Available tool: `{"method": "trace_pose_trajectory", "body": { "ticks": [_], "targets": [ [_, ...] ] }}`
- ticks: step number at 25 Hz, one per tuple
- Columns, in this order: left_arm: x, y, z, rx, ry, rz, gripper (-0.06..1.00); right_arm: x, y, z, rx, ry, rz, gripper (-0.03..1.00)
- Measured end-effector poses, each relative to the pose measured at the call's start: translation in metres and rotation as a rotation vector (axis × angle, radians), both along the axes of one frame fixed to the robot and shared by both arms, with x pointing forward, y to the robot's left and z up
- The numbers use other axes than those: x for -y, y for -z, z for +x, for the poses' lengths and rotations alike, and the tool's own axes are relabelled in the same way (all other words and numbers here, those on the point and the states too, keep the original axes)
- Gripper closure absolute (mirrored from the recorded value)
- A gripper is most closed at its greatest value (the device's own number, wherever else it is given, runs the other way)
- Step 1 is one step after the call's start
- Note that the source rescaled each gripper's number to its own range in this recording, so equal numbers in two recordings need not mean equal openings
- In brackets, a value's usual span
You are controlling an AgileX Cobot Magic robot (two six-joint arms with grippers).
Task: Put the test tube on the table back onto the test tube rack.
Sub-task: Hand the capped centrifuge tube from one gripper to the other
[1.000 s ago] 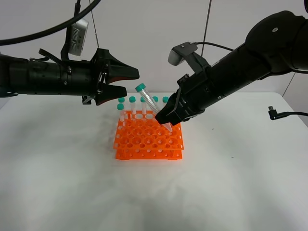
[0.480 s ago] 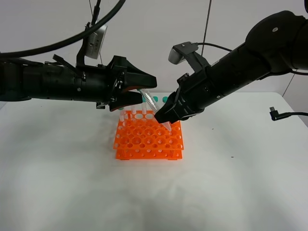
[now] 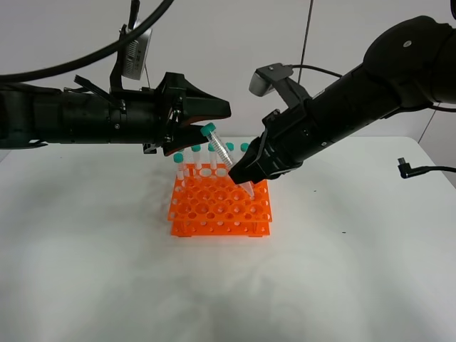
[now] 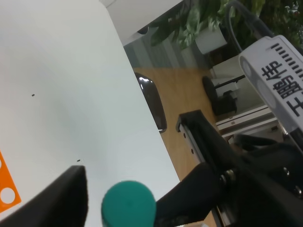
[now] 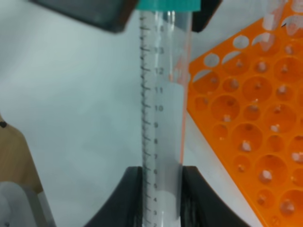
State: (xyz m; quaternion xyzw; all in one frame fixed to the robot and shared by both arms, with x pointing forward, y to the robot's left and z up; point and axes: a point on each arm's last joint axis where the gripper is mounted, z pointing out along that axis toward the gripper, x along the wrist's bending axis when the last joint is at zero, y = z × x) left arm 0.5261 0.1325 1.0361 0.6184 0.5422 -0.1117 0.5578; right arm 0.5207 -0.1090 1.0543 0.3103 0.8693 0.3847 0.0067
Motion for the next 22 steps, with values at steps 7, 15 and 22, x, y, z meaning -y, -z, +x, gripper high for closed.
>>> {"method": "trace_pose_trajectory", "body": {
  "ticks": [7, 15, 22],
  "targets": [
    [0.0, 0.0004, -0.0003, 0.005, 0.006, 0.009, 0.13, 0.0, -0.0001, 0.0004, 0.001, 0.005, 0.001, 0.95],
    [-0.0001, 0.001, -0.0006, 0.009, 0.013, 0.019, 0.23, 0.0, 0.0, 0.0002, -0.002, 0.004, 0.001, 0.95],
    [-0.0002, 0.0012, -0.0007, 0.01, 0.014, 0.022, 0.32, 0.0, 0.0, 0.0002, -0.003, 0.005, 0.002, 0.95]
  ]
}}
